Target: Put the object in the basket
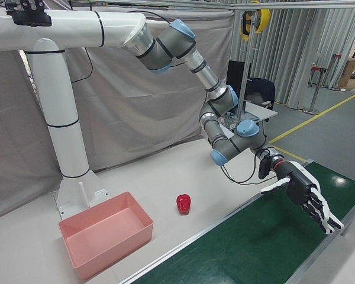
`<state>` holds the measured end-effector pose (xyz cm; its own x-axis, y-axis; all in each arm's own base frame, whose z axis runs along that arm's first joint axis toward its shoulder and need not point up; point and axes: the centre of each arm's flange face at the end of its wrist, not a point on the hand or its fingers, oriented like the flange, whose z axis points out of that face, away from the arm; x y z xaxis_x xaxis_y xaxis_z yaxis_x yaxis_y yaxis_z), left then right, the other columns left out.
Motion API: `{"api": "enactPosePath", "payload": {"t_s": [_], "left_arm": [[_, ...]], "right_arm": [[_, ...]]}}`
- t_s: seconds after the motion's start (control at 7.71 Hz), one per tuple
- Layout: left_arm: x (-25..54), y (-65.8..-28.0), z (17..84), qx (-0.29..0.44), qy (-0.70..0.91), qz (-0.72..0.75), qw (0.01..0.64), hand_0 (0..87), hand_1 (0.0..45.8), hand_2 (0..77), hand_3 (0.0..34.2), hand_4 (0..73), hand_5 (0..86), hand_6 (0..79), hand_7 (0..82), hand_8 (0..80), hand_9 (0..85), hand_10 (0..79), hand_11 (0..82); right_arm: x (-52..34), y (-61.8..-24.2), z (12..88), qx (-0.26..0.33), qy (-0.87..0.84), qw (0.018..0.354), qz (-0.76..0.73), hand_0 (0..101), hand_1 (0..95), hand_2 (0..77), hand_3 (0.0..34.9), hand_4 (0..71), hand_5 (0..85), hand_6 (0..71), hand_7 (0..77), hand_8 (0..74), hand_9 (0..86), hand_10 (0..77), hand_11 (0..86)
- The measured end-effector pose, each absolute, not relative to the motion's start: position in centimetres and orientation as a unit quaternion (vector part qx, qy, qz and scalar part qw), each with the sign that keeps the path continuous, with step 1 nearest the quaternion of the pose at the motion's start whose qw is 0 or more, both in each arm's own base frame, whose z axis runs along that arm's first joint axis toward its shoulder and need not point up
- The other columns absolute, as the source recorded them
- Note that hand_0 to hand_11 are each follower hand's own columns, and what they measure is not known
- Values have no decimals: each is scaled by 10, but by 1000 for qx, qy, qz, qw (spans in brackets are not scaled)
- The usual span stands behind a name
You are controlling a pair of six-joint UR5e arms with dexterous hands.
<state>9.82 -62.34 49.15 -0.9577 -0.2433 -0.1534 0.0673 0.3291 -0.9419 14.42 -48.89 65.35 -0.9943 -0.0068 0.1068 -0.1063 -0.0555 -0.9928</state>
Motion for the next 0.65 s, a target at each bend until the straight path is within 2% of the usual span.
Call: {"api": "enactPosePath", "payload": {"t_s": [0.65], "left_arm": [[101, -619, 500, -52, 800, -581, 139, 744, 224, 5, 3, 87, 191, 33, 27, 76, 125, 0, 5]], "right_arm": [[144, -489, 654, 41, -686, 34, 725, 0, 0, 5, 0, 0, 0, 0, 5, 0, 0, 0, 0]]}}
